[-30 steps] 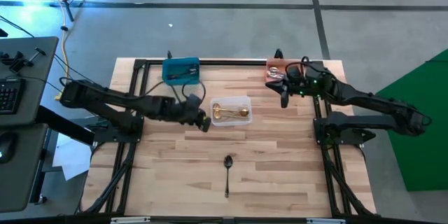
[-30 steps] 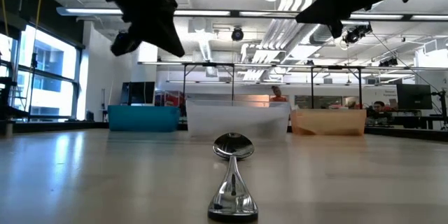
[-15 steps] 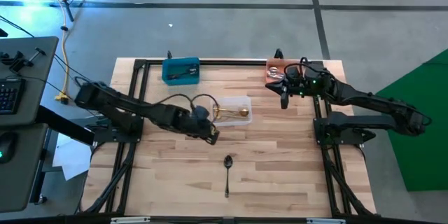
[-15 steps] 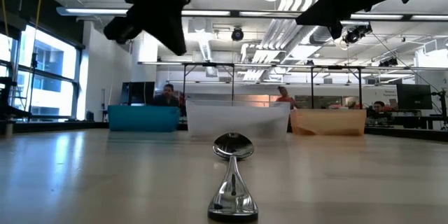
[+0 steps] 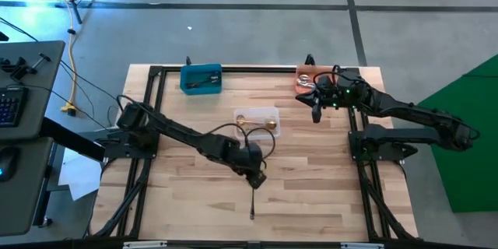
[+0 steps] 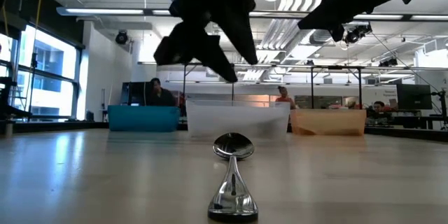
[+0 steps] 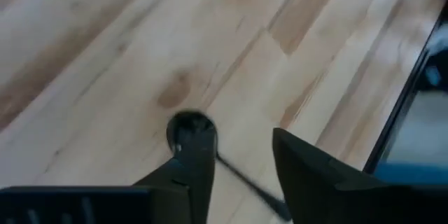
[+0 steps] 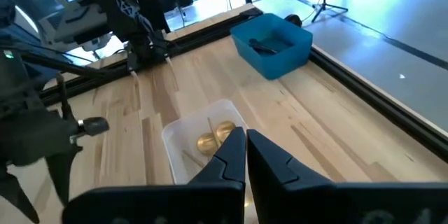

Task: Sort silverware by color (type)
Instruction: Put the black spoon into the blue bin

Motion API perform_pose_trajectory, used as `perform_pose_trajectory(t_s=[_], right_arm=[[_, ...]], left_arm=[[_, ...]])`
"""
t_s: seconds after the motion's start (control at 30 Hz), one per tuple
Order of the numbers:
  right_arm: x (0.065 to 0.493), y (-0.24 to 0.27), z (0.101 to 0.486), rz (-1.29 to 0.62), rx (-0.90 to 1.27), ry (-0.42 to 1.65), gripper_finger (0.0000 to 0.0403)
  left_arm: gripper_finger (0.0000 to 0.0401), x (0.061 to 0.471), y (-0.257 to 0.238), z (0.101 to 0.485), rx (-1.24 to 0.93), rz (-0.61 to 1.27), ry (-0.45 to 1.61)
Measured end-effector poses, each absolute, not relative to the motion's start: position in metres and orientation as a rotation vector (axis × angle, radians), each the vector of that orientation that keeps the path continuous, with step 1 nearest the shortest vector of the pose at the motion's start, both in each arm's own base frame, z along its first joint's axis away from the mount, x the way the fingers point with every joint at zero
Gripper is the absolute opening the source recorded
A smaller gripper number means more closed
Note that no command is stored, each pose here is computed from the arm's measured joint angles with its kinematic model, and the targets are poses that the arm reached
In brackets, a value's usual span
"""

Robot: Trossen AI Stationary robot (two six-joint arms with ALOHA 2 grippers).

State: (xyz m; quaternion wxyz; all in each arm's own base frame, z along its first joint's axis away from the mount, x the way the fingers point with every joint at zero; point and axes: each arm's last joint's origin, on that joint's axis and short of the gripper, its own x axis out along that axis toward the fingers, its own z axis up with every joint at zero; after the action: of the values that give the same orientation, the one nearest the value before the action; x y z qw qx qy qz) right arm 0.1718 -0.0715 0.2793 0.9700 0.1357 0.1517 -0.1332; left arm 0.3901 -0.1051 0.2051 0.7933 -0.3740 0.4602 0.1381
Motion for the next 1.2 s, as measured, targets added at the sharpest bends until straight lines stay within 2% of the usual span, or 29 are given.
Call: perform_pose_trajectory(t_s=[0.17,0.3,0.47,0.63,0.8,0.97,1.2], right_arm=[[0.172,-0.071,0.278,-0.26,0.279,0.316,0.0],[0.171,-0.071,0.278,-0.259,0.282,0.326,0.0],[0.17,-0.071,0.275,-0.26,0.289,0.35,0.0],[0.17,-0.07,0.274,-0.261,0.292,0.358,0.0],[0.17,-0.07,0.275,-0.26,0.288,0.357,0.0],[0.17,-0.07,0.275,-0.258,0.273,0.359,0.0],[0.17,-0.071,0.275,-0.259,0.273,0.359,0.0]], left_arm=[[0.0178,0.397,-0.098,0.19,-0.736,0.215,1.043],[0.0201,0.404,-0.088,0.171,-0.678,0.158,1.1],[0.0203,0.411,-0.083,0.151,-0.633,0.047,1.157],[0.0194,0.41,-0.079,0.148,-0.582,0.028,1.177],[0.0169,0.408,-0.081,0.147,-0.566,-0.014,1.197],[0.0126,0.407,-0.083,0.143,-0.56,-0.015,1.214],[0.0018,0.409,-0.084,0.138,-0.535,-0.044,1.218]])
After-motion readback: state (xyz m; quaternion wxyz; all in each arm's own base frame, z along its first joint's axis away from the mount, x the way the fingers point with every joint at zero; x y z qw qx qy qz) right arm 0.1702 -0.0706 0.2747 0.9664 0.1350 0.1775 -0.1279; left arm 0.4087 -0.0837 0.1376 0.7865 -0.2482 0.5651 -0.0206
